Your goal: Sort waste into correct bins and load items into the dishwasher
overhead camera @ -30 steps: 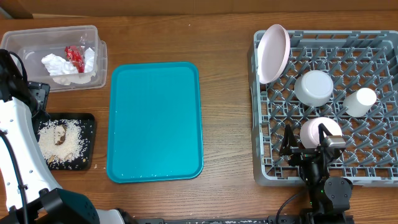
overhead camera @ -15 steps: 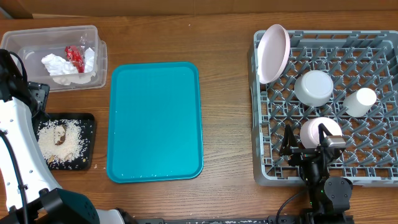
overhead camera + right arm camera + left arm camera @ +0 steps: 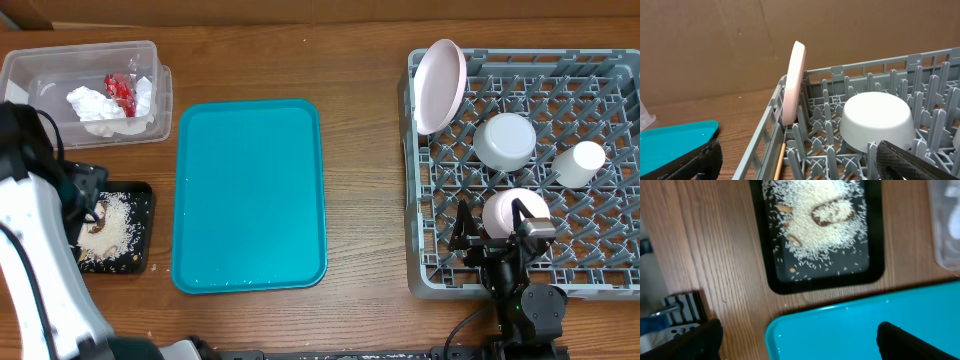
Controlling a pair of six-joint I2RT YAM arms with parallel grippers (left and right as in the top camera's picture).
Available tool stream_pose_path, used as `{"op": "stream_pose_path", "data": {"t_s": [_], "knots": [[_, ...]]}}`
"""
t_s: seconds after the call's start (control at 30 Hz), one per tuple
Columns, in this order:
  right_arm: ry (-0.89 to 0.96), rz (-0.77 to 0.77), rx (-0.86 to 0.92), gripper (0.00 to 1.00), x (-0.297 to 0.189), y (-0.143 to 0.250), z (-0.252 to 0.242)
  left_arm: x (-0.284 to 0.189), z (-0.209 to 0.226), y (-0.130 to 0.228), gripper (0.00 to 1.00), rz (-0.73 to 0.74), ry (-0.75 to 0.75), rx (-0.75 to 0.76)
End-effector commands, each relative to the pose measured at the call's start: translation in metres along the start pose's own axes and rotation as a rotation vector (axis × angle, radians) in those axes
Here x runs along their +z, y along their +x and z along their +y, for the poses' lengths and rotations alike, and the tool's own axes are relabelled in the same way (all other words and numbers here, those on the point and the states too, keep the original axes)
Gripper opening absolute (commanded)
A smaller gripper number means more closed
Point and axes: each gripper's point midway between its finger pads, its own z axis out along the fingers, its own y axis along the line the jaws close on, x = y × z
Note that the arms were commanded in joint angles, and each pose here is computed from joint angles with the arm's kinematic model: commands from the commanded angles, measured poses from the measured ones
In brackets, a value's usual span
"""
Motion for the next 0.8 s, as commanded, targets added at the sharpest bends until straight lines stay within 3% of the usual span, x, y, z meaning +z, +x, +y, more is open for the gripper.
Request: {"op": "stream_pose_path", "data": {"t_s": [0.0,0.17,0.3,0.77], "knots": [[0.017,-0.012,-0.006,1.00,0.000,0.000,-0.004,-0.012,0.009,0.023,1.00,-0.049,0.090,0.049],[0.017,-0.012,-0.006,1.00,0.000,0.000,-0.004,0.005,0.005,0.055,1.00,-0.112,0.238,0.108],[0.017,-0.012,-0.006,1.00,0.000,0.000,-0.004,0.022,-0.009,0.086,1.00,-0.192,0.465,0.167],[0.017,-0.012,-0.006,1.00,0.000,0.000,-0.004,0.085,0.006,0.117,1.00,-0.286,0.709,0.085]]}}
